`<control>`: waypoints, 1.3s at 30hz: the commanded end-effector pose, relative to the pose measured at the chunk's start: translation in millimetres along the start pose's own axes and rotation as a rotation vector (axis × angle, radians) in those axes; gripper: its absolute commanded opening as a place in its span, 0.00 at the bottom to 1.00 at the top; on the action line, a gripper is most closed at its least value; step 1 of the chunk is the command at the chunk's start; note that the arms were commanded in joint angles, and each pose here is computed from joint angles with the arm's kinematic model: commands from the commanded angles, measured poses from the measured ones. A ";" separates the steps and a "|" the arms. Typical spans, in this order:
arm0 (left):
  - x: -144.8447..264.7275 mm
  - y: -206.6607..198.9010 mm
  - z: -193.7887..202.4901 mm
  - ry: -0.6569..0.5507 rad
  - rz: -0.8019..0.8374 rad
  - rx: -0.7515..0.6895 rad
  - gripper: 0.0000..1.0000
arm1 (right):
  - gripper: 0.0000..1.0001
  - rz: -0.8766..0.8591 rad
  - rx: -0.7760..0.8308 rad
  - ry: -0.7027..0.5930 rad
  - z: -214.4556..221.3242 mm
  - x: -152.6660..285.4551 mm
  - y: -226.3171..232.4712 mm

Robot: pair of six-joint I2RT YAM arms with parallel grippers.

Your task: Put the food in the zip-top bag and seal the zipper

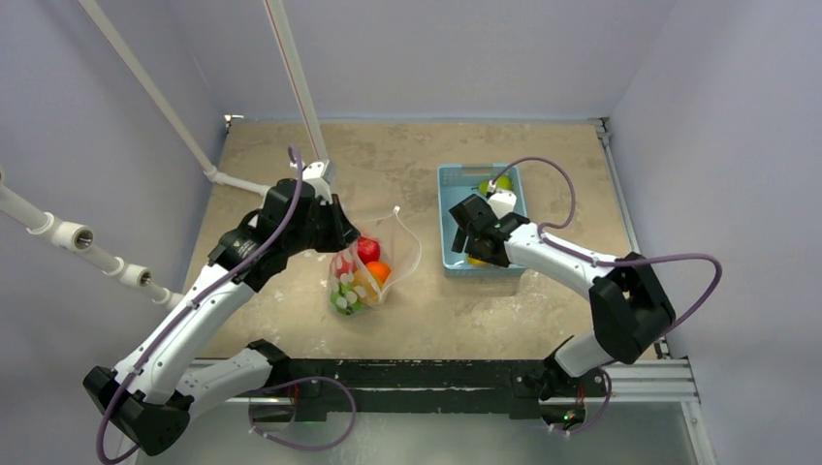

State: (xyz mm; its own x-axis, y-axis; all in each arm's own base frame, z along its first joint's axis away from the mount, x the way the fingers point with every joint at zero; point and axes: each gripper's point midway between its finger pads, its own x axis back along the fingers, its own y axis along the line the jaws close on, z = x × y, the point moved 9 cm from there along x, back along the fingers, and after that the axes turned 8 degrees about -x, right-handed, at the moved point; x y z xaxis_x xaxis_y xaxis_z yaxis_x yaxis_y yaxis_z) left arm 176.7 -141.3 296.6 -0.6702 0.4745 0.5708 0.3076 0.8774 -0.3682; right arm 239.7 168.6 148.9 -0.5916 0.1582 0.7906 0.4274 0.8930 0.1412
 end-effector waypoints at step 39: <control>8.6 1.8 -4.8 -0.060 -0.018 0.026 0.00 | 0.00 -0.241 -0.074 -0.249 -84.7 52.3 29.5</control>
State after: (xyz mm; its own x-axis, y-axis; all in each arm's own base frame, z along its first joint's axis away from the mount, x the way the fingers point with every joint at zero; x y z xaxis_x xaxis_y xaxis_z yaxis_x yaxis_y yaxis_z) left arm 171.4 -137.1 292.2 -0.6751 0.4663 0.5716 0.3000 0.8814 -0.3648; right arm 271.9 171.1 194.2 -0.7333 0.0611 0.6772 0.3464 0.8906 0.2948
